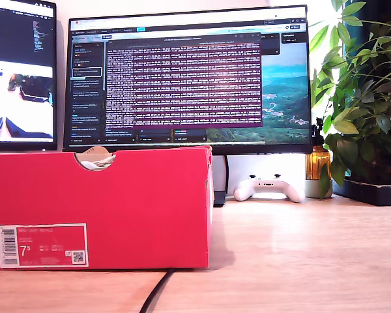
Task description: Pack the white shoes by picking the first shoe and placing it inside the red shoebox, left side, then picking and rotating the second shoe and placing it in the shoebox
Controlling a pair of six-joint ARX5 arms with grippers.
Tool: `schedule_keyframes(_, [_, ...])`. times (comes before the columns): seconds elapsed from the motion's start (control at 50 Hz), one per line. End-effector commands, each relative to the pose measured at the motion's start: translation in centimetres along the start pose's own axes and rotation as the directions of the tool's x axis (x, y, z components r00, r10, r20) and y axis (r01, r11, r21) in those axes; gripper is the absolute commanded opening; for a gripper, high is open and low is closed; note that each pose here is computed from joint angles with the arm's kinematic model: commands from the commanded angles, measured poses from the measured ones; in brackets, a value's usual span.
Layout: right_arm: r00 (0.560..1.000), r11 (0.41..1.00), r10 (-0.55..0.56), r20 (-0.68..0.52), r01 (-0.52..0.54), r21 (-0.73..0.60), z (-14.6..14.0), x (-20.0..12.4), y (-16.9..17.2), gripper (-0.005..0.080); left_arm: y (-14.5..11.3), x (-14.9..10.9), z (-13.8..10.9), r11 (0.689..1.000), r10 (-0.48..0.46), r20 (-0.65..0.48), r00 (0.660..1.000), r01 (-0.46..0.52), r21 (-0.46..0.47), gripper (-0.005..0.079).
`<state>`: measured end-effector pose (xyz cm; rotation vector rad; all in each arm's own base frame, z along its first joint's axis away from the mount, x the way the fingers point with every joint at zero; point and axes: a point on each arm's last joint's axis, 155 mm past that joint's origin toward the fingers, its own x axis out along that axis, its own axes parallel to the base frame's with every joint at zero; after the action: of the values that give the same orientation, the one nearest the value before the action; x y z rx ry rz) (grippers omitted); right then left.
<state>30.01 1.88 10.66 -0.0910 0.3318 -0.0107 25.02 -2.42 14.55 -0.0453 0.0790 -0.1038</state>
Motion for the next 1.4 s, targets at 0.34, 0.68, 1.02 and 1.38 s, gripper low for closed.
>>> schedule_keyframes(0.34, [0.998,0.997,-0.016,0.065,0.011,0.071,0.9,-1.6,-0.6,-0.0008,0.1,-0.1,-4.2,1.000,0.003,-0.139,0.990,-0.004,-0.011,-0.0021])
schedule_keyframes(0.68, [0.993,0.997,-0.005,0.116,-0.004,0.078,2.1,-2.8,-0.4,-0.0008,0.2,-0.1,-4.2,1.000,0.005,-0.139,0.990,-0.006,-0.011,-0.0021])
schedule_keyframes(1.02, [0.992,0.983,-0.074,0.098,0.056,0.173,1.2,-2.9,-3.5,-0.0008,0.1,0.0,-4.2,1.000,0.003,-0.139,0.990,-0.005,-0.011,-0.0021])
schedule_keyframes(1.38, [0.993,0.983,-0.046,0.112,0.025,0.182,-0.9,-3.8,-3.5,-0.0008,0.1,0.0,-4.2,1.000,0.003,-0.139,0.990,-0.005,-0.011,-0.0021])
